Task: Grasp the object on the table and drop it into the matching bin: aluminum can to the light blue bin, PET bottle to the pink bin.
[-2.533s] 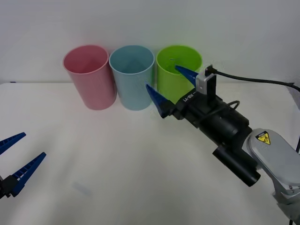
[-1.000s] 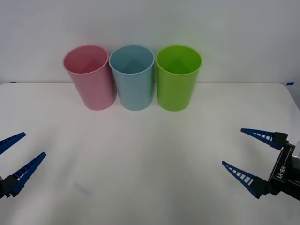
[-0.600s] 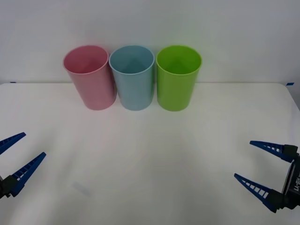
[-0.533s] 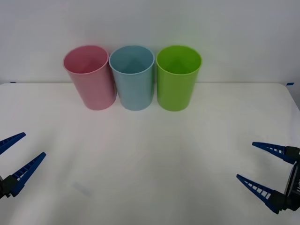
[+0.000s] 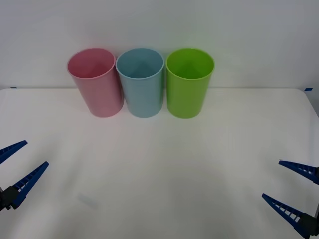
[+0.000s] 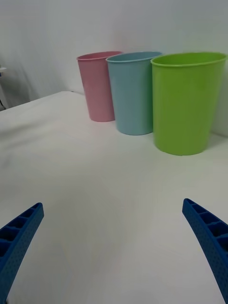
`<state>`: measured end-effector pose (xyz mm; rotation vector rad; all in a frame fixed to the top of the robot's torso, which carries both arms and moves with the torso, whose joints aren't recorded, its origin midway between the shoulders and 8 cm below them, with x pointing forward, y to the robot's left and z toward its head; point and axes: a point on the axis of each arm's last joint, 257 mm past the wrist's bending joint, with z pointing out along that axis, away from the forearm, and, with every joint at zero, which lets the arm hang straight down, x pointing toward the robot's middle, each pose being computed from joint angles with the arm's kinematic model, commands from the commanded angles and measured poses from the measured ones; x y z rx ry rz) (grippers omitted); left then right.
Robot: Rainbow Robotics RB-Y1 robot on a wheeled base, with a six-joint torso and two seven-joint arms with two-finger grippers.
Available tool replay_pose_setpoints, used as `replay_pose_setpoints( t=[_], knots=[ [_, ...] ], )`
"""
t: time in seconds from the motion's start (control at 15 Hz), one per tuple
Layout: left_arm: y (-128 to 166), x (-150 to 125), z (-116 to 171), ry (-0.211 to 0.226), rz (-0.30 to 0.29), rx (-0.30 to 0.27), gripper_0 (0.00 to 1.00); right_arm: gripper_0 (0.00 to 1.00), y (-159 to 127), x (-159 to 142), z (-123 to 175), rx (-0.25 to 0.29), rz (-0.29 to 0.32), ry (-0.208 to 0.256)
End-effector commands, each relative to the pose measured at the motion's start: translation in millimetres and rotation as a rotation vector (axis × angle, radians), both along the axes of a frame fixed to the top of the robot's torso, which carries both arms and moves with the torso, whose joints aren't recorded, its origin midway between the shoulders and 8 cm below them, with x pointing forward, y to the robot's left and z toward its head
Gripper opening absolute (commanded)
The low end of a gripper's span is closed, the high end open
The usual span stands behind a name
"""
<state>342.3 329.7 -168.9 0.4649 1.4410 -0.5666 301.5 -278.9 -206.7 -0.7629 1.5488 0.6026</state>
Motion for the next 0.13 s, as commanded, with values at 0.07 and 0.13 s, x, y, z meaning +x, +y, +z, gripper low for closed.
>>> replay_pose_setpoints(
  t=[0.07, 0.13],
  knots=[
    [0.0, 0.0, 0.0, 0.0, 0.0, 0.0, 1.0, 1.0, 1.0, -2.2, -2.6, 0.004, 0.0, 0.009],
    [0.0, 0.0, 0.0, 0.0, 0.0, 0.0, 1.0, 1.0, 1.0, -2.2, -2.6, 0.004, 0.0, 0.009]
  ],
)
